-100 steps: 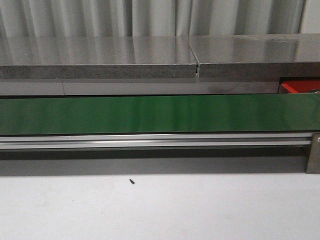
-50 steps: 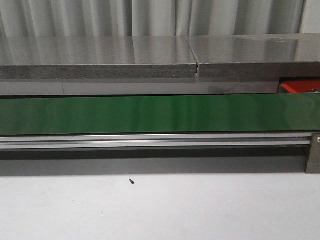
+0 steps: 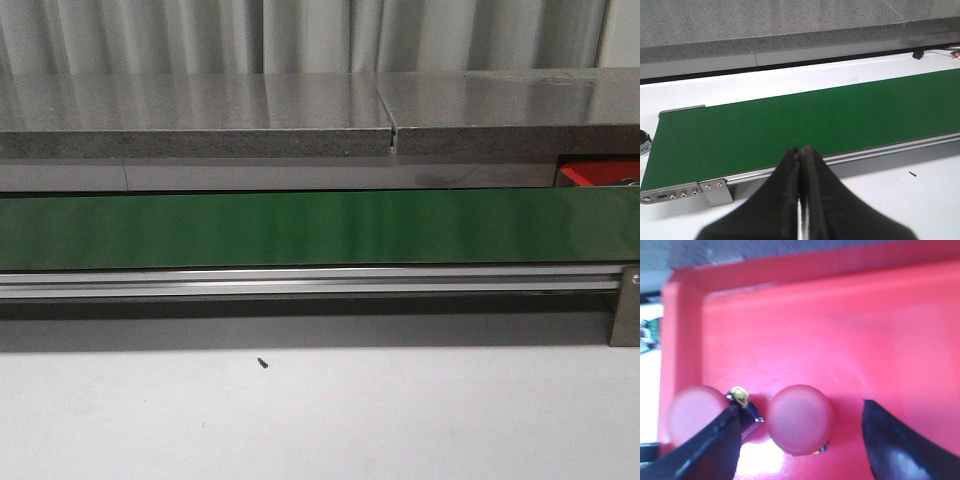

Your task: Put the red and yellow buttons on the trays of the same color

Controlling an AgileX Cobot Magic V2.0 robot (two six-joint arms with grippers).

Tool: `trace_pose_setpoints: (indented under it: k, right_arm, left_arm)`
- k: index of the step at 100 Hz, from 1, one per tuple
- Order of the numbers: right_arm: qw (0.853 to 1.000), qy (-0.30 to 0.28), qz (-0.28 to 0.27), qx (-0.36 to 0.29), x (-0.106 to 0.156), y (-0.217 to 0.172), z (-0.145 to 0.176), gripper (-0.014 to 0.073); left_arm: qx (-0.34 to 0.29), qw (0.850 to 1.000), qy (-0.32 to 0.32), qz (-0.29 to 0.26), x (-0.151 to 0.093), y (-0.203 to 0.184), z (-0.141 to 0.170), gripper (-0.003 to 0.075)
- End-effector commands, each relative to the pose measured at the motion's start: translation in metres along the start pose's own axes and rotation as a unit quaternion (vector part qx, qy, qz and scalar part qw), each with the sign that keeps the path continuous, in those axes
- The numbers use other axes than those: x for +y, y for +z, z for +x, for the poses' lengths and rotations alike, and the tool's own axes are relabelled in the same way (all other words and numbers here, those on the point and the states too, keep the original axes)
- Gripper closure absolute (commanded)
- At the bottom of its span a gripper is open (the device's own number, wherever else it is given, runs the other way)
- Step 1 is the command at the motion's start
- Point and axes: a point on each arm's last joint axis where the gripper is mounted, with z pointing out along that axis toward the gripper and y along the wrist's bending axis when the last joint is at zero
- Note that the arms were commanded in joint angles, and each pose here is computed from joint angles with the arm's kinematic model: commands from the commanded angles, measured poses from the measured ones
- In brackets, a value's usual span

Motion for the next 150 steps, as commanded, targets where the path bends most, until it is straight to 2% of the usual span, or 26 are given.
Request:
trace_pose_setpoints:
  k: [1, 15, 22, 29, 46, 53, 97, 132, 150]
  right_arm:
    - [0.998, -0.015, 0.009, -0.064, 0.004, -0.039, -0.031, 0.0081]
    - [0.997, -0.031, -0.005, -0.077, 0.014, -0.064, -0.04, 0.0085]
    - [0.995, -0.041, -0.015, -0.085, 0.022, -0.077, -0.045, 0.0132]
    - [0.994, -0.052, -0.027, -0.093, 0.033, -0.09, -0.05, 0.0244]
    - [0.989, -0.076, -0.05, -0.116, 0.064, -0.119, -0.049, 0.0617]
    - [0.988, -0.083, -0.054, -0.122, 0.075, -0.128, -0.042, 0.0715]
    - [0.976, -0.118, -0.086, -0.159, 0.122, -0.19, 0.018, 0.0708]
    - [0.971, -0.126, -0.096, -0.181, 0.125, -0.227, 0.047, 0.0708]
    - [0.975, -0.113, -0.099, -0.161, 0.124, -0.234, 0.062, 0.0708]
  left_arm:
    - [-0.044, 0.999, -0.005, 0.002, 0.0, -0.003, -0.014, 0.0739]
    - [-0.044, 0.999, -0.005, 0.002, 0.0, -0.003, -0.014, 0.0739]
    - [-0.044, 0.999, -0.005, 0.002, 0.0, -0.003, -0.014, 0.0739]
    - [-0.044, 0.999, -0.005, 0.002, 0.0, -0.003, -0.014, 0.0739]
    - [-0.044, 0.999, -0.005, 0.002, 0.0, -0.003, -0.014, 0.0739]
    - [-0.044, 0.999, -0.005, 0.002, 0.0, -0.003, -0.014, 0.0739]
    - [-0.044, 0.999, -0.005, 0.002, 0.0, -0.003, -0.014, 0.0739]
    - [-0.044, 0.999, -0.005, 0.002, 0.0, -0.003, -0.014, 0.0739]
    - [-0.044, 0.999, -0.005, 0.002, 0.0, -0.003, -0.014, 0.0739]
